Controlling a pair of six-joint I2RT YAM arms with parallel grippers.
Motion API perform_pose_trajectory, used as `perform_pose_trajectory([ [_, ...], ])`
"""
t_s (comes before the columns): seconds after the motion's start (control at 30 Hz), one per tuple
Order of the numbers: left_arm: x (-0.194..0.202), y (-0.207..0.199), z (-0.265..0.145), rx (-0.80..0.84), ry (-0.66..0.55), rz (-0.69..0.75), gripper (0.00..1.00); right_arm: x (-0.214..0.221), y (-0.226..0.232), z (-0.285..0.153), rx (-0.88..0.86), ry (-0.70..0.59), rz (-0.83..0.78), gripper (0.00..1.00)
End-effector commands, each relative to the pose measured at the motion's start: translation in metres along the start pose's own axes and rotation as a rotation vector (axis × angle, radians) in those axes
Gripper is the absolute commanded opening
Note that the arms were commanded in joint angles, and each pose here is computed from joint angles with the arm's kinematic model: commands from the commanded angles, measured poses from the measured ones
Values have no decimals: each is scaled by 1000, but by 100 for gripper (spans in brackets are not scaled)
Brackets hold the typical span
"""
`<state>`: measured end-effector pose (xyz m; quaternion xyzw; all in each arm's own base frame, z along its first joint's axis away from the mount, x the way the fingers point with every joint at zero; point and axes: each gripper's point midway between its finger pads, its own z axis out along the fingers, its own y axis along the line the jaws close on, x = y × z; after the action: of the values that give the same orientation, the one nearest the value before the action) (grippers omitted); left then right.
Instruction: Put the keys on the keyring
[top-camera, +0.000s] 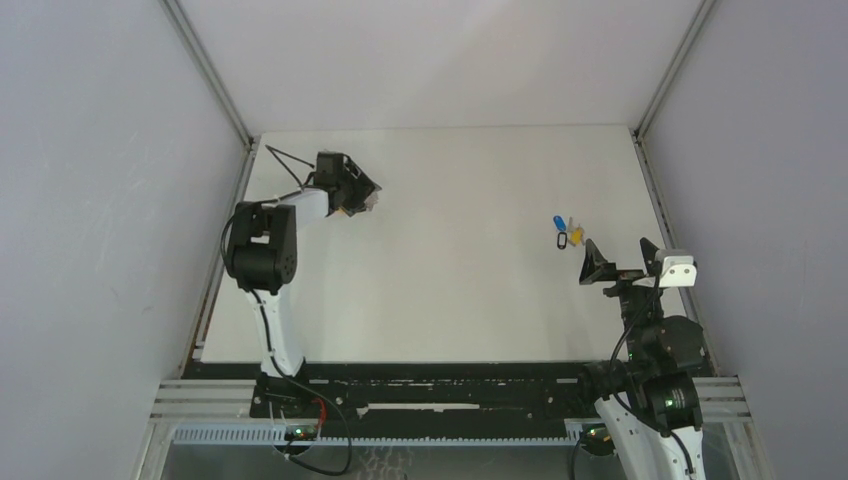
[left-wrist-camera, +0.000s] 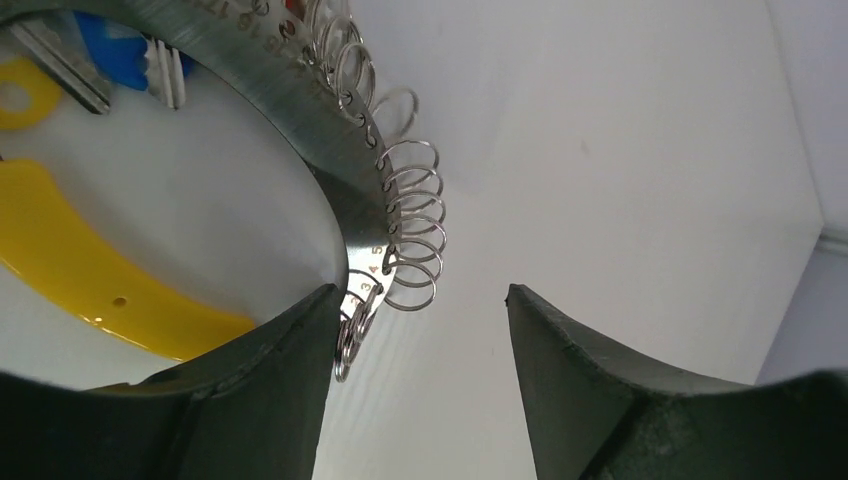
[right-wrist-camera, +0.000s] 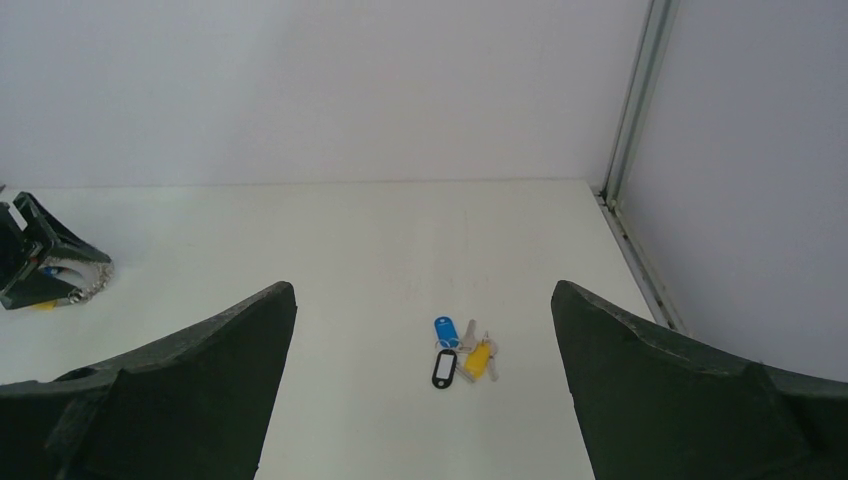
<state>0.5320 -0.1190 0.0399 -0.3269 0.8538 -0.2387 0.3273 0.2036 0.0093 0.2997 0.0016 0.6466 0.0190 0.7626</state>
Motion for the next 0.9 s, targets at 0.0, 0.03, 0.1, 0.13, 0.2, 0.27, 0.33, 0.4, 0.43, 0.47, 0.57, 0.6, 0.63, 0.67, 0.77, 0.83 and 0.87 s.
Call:
perform_pose_trajectory([
  [0.0,70,-4,-36,28,162,94,67,-14,4,-2,-26,-57,8,100],
  [0.03,83,-3,-42,31,183,118,66,-14,5,-3,-30,-60,10,100],
  [0.1,106,4,-56,29,223,161,65,-15,6,-4,-36,-64,14,100],
  [0.13,119,9,-63,25,243,185,64,-16,7,-4,-41,-67,15,100],
  [0.2,146,18,-78,20,288,228,64,-16,9,-5,-50,-69,17,100],
  [0.27,170,28,-95,22,329,263,64,-16,10,-6,-57,-69,18,100],
  [0.33,192,38,-111,23,368,303,63,-17,12,-6,-66,-70,20,100],
  [0.4,217,50,-130,22,409,350,63,-17,13,-6,-73,-69,20,100],
  [0.43,225,55,-138,19,423,367,64,-17,14,-6,-77,-68,21,100],
  [0.47,241,59,-149,25,449,402,64,-17,15,-6,-81,-67,21,100],
  [0.57,261,76,-175,17,487,464,65,-17,17,-6,-92,-64,22,100],
  [0.6,263,80,-181,15,490,477,65,-16,18,-6,-96,-60,23,100],
  [0.63,262,81,-186,19,482,481,65,-17,19,-5,-104,-57,24,100],
  [0.67,257,80,-191,26,461,489,65,-17,21,-4,-111,-53,26,100],
  [0.77,232,71,-202,25,359,527,67,-16,28,-1,-146,-27,38,100],
  [0.83,212,64,-207,17,279,542,69,-15,36,1,-181,6,49,100],
  [0.87,204,63,-208,14,252,540,69,-15,40,3,-198,19,56,100],
])
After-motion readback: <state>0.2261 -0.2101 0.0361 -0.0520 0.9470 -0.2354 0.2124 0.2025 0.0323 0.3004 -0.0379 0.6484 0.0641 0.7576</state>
